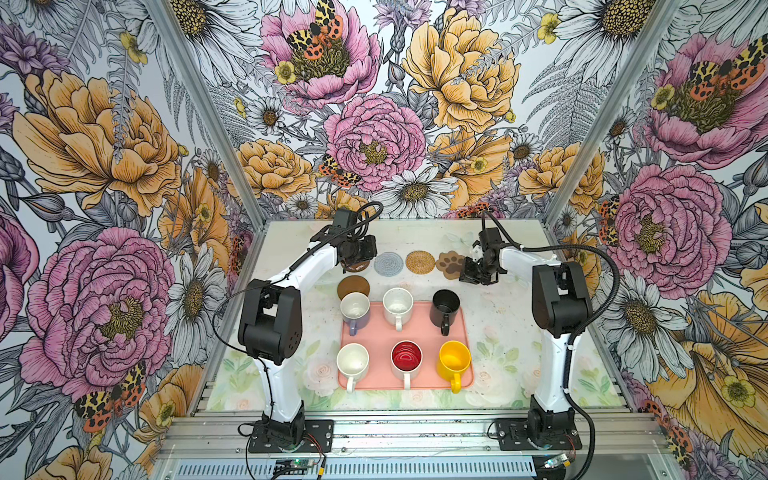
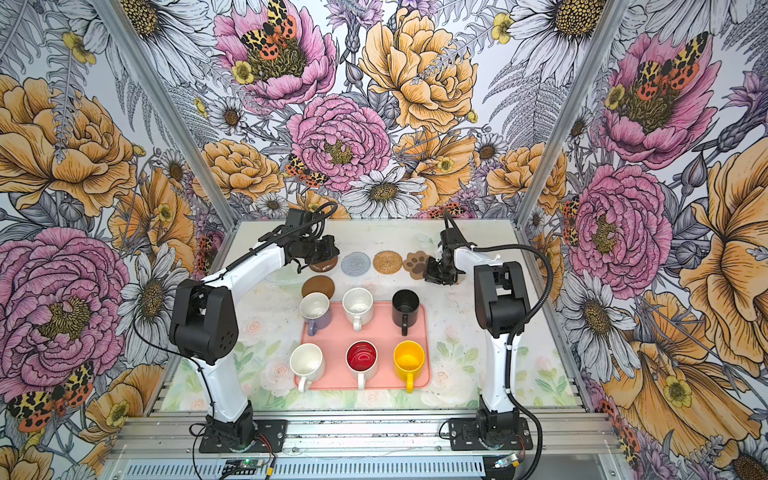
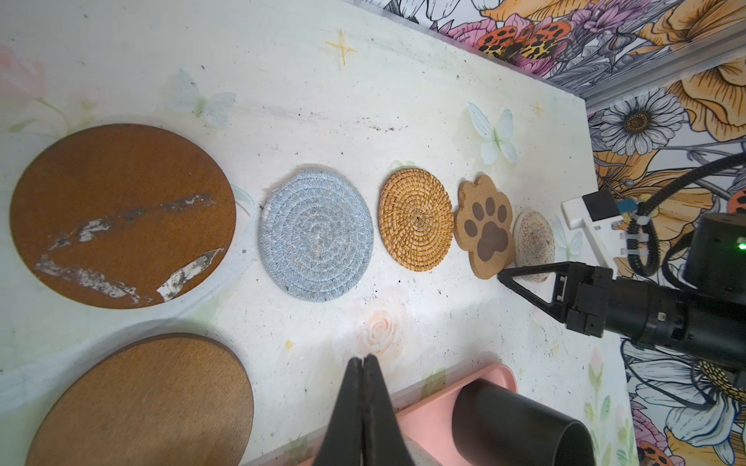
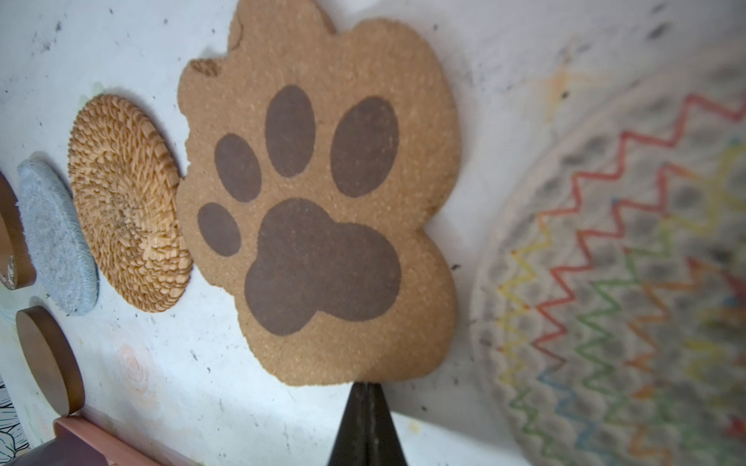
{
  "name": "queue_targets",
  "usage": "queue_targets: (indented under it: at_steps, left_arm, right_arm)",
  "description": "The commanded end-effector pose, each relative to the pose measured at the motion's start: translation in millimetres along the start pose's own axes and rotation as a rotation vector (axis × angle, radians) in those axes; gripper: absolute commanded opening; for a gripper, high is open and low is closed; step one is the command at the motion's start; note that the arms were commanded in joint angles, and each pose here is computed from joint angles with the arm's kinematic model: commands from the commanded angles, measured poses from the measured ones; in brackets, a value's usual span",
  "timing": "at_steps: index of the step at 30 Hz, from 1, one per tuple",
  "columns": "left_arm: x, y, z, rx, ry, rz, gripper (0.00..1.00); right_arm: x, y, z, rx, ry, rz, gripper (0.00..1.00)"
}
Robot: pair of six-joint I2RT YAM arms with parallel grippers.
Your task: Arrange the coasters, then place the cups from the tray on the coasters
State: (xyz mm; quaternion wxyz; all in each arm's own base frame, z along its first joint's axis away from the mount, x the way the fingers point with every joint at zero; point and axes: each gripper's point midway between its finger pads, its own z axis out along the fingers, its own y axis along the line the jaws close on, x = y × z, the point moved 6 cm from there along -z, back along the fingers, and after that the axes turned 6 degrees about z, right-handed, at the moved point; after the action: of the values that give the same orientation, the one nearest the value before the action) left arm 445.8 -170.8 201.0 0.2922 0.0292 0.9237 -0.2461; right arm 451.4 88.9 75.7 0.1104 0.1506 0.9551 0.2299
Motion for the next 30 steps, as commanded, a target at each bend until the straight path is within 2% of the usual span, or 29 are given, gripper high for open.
queue_targets:
  at_steps: [1,8,14,16,22,30]
  left_arm:
    - [-10.1,-1.5,-18.2,-0.008,-0.060,-0.001,0.00]
    - [-12.3,-3.5,-24.1,-0.004,-0.073,0.005,0.00]
    - [-9.5,-1.6,-22.4,-0.008,-0.065,0.003,0.00]
    - [-14.1,-8.3,-36.6,0.004,-0.099,0.014,0.00]
    - [-8.0,-5.6,-37.4,-0.004,-0.090,0.012,0.00]
    - [-2.0,1.7,-39.6,-0.018,-0.083,0.001,0.00]
  right_arm:
    - [-6.7,-0.8,1.7,-0.009,-0.011,0.017,0.00]
    - [1.0,3.4,-43.6,-0.009,-0.091,-0.005,0.00]
    - [8.7,-19.2,-82.2,0.012,-0.159,0.030,0.00]
    - [10.9,-30.2,-86.0,0.020,-0.161,0.053,0.00]
    - [18.6,-56.8,-81.5,0.046,-0.133,0.110,0.00]
    - [14.9,-70.8,-65.8,0.057,-0.094,0.139,0.00]
